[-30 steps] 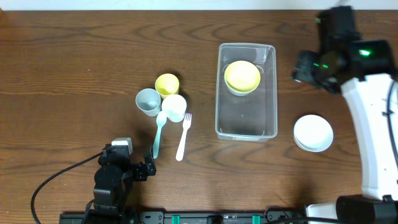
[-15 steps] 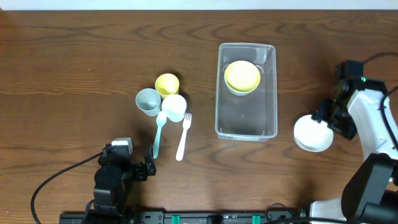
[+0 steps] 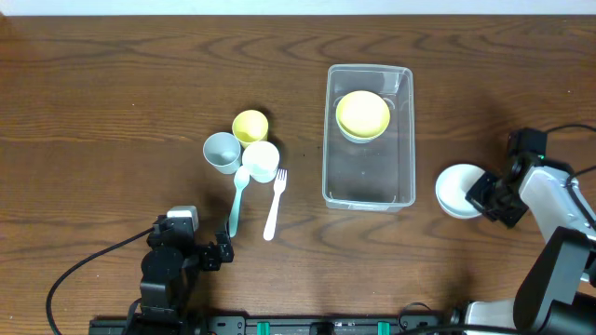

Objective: Pack container
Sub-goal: 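Grasp the white bowl with right gripper and stack it in container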

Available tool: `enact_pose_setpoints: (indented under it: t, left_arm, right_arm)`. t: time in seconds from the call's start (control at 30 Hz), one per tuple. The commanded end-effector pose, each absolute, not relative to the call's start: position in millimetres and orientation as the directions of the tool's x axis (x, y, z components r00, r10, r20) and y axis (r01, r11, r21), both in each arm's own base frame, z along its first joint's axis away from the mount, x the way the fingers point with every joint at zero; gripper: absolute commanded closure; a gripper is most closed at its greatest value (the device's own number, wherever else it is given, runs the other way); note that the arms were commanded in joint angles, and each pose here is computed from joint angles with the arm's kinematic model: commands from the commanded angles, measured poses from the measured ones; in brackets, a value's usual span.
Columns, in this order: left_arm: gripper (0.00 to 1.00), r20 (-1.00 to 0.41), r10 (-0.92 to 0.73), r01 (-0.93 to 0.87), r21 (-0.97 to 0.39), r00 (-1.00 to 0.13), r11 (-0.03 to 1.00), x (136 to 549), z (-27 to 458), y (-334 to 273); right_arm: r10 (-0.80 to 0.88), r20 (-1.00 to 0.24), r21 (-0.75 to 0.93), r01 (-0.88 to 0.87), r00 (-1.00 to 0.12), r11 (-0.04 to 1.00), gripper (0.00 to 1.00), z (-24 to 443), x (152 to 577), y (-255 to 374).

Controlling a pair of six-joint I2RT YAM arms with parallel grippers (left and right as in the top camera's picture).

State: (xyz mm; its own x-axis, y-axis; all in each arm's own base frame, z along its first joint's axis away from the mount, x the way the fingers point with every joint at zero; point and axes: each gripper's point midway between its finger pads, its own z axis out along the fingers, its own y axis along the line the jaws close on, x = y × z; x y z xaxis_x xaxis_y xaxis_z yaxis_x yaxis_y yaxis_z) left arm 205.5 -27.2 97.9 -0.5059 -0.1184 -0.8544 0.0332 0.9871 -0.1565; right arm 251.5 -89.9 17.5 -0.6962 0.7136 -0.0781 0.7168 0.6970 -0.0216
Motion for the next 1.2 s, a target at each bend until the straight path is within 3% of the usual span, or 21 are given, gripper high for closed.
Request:
enact_pose_setpoints:
  t: [0.0,0.17,0.3,0.47,0.6,0.77,0.93,1.1,1.17]
  left_arm:
    - [0.02,-0.858,-0.123,0.038,-0.164,-0.499,0.986,205.7,100.2,-28.2]
    - [0.02,-0.858,-0.123,0.038,-0.164,-0.499,0.986,205.7,100.2,-28.2]
    - [0.02,-0.858,-0.123,0.038,-0.164,-0.499,0.986,205.7,100.2,-28.2]
    - [0.02,-0.858,-0.123,0.038,-0.164,-0.499,0.986,205.7,100.2,-28.2]
    - [0.02,-0.858,-0.123,0.038,-0.164,-0.499,0.986,205.7,100.2,-28.2]
    - [0.02,-0.858,-0.123,0.038,-0.164,-0.499,0.986,205.7,100.2,-28.2]
    - [0.02,-0.858,-0.123,0.038,-0.164,-0.499,0.986,205.7,100.2,-28.2]
    - [0.02,-0.858,-0.123,0.038,-0.164,-0.499,0.986,205.7,100.2,-28.2]
    - [0.02,-0.858,-0.123,0.038,-0.164,-0.499,0.986,205.7,100.2,-28.2]
  right_arm:
    - [0.713,-0.142,-0.012,0.721,-0.687,0.692,0.99,45.8,265.5,-98.5]
    - [0.661,-0.318,0.103,0.668,-0.680,0.737,0.99,134.8,299.2,-94.9]
    - [0.542,-0.424,0.236,0.490,-0.725,0.839,0.99,202.6,326.7,-52.2]
    - [0.384,-0.458,0.423,0.183,-0.802,0.888,0.99,237.3,354.3,42.3]
    - [0.315,-0.501,0.422,0.090,-0.806,0.902,0.98,226.1,385.3,89.9]
    - [0.289,-0.471,0.413,0.080,-0.833,0.907,0.99,167.3,430.1,126.1]
    - [0.306,-0.437,0.410,0.115,-0.846,0.905,0.98,112.0,462.5,132.4]
    - [0.335,-0.385,0.407,0.168,-0.860,0.898,0.99,81.6,466.7,129.1]
    - [0.307,-0.390,0.404,0.138,-0.868,0.904,0.84,80.8,466.0,131.3]
